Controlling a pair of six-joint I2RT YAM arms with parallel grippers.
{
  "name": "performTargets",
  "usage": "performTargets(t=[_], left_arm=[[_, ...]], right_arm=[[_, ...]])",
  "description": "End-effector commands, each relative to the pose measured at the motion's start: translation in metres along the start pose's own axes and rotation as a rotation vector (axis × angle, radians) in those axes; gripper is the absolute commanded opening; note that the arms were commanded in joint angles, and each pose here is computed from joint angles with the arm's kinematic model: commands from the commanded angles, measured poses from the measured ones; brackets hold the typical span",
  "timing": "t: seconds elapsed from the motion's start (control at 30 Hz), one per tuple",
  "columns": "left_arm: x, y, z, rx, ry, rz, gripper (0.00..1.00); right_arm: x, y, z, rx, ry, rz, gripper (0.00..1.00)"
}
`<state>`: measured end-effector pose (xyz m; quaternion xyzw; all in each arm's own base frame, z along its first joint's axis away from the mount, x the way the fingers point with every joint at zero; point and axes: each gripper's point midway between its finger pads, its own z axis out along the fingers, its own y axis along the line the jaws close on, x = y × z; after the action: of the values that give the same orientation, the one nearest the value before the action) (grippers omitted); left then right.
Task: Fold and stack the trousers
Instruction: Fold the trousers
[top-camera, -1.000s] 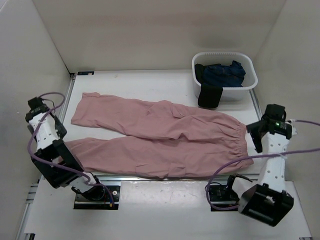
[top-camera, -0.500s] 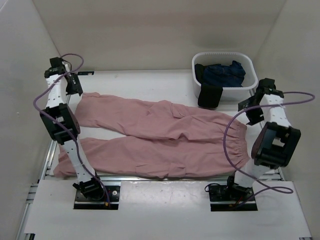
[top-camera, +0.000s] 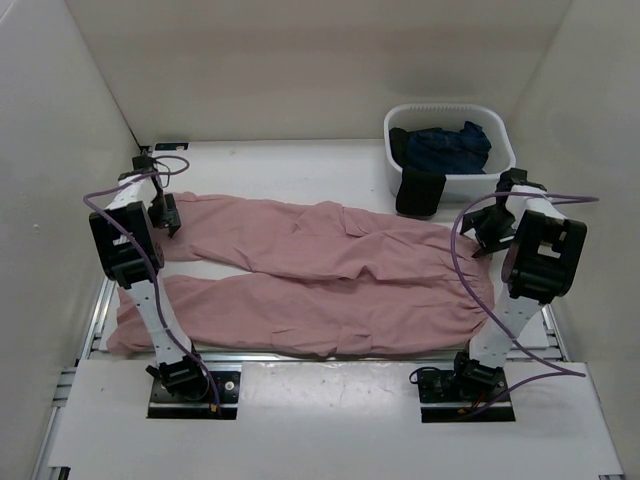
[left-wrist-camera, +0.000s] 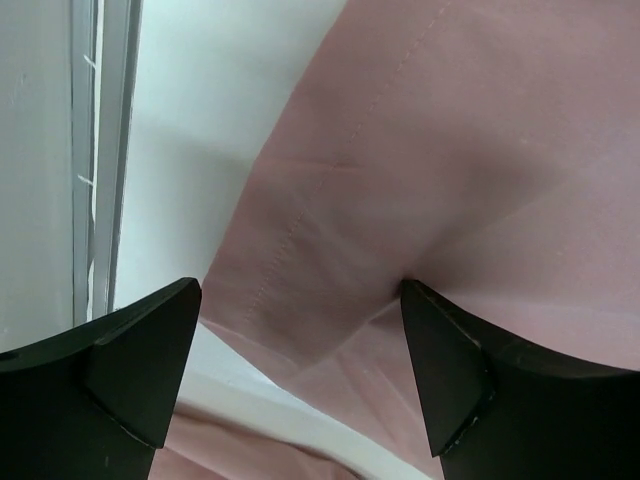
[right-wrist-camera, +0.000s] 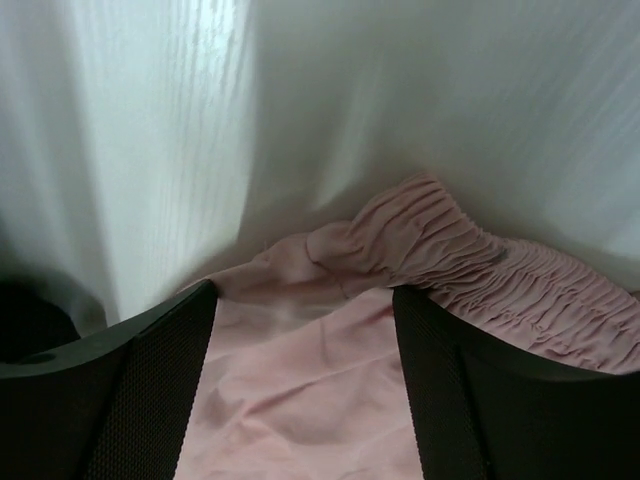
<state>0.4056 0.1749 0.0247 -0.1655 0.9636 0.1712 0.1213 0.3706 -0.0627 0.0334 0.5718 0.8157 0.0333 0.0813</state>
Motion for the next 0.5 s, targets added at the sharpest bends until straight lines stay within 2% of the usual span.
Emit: performTargets(t=[0.0, 0.07, 0.1, 0.13, 0.23, 0.4, 0.47], left_arm=[[0.026, 0.001, 0.003, -0.003, 0.092, 0.034, 0.93], [0.001, -0.001, -0.013, 0.039, 0.034, 0.014, 0.93], [-0.032, -0.003, -0.036, 0.092, -0.058, -0.012, 0.94], [-0.051, -0.004, -0.048, 0.120, -0.112, -0.024, 0.94], [-0.106, -0.020, -0.082, 0.237, -0.266, -0.038, 1.00], [-0.141, -0.065, -0.068, 0.392, -0.308, -0.003, 1.00], [-0.148, -0.081, -0.062, 0.439, -0.323, 0.010, 1.00]], right_arm=[[-0.009, -0.006, 0.008, 0.066, -0.045, 0.066, 0.75], [-0.012, -0.009, 0.011, 0.101, -0.051, 0.064, 0.62], [-0.014, -0.008, 0.014, 0.110, -0.045, 0.055, 0.55], [-0.012, -0.010, 0.015, 0.129, -0.032, 0.054, 0.40], [-0.012, -0.011, 0.016, 0.138, -0.025, 0.023, 0.14], [-0.015, -0.018, 0.013, 0.161, -0.032, -0.051, 0.00], [-0.015, -0.018, 0.013, 0.161, -0.031, -0.071, 0.00]])
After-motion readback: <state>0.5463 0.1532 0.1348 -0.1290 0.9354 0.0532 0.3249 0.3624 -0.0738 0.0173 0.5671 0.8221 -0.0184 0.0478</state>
